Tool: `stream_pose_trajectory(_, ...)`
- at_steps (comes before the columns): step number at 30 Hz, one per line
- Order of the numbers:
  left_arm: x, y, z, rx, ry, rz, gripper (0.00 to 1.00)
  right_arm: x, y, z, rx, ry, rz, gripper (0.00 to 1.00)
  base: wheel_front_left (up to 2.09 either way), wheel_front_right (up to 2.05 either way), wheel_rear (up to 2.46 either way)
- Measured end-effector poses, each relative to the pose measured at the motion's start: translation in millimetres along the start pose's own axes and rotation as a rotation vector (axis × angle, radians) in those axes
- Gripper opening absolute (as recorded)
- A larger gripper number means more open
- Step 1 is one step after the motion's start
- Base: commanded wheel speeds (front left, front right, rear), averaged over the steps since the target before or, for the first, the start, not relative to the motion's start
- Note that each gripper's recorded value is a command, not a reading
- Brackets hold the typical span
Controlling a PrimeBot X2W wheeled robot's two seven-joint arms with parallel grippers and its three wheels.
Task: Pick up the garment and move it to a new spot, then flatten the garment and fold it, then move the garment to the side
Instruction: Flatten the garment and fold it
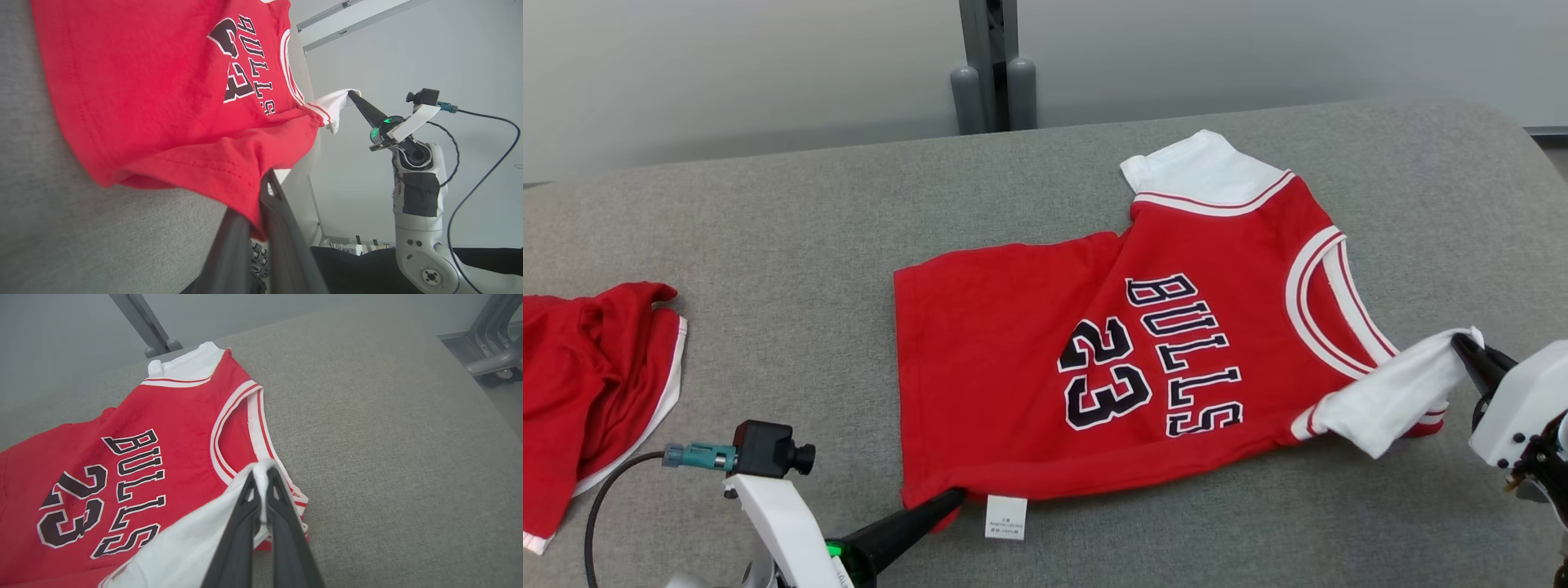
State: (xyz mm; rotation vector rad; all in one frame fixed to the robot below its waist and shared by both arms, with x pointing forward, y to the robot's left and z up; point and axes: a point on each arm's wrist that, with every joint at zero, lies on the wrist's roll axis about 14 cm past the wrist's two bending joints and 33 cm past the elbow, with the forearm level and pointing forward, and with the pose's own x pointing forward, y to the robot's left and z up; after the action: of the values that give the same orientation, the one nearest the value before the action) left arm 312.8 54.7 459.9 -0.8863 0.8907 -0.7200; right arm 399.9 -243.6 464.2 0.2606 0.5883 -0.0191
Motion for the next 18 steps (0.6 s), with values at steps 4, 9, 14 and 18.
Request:
stream_pose_trajectory(4,5,4,7,-0.038,-0.022,0.002,0.00,18,7,7,-0.017,0.004,0.018,0.00,0.00,0.00,0.00)
stream_pose_trajectory(9,14,13,20,-0.044,-0.044,0.029,0.00,42,12,15,-0.021,0.007,0.032,0.00,0.00,0.00,0.00)
stream_pose_trajectory(14,25,25,24,-0.056,-0.036,0.056,0.00,66,17,14,-0.042,0.028,0.043,0.00,0.00,0.00,0.00)
stream_pose_trajectory(18,31,37,29,-0.055,-0.032,0.084,0.00,82,21,10,-0.055,0.044,0.050,0.00,0.00,0.00,0.00)
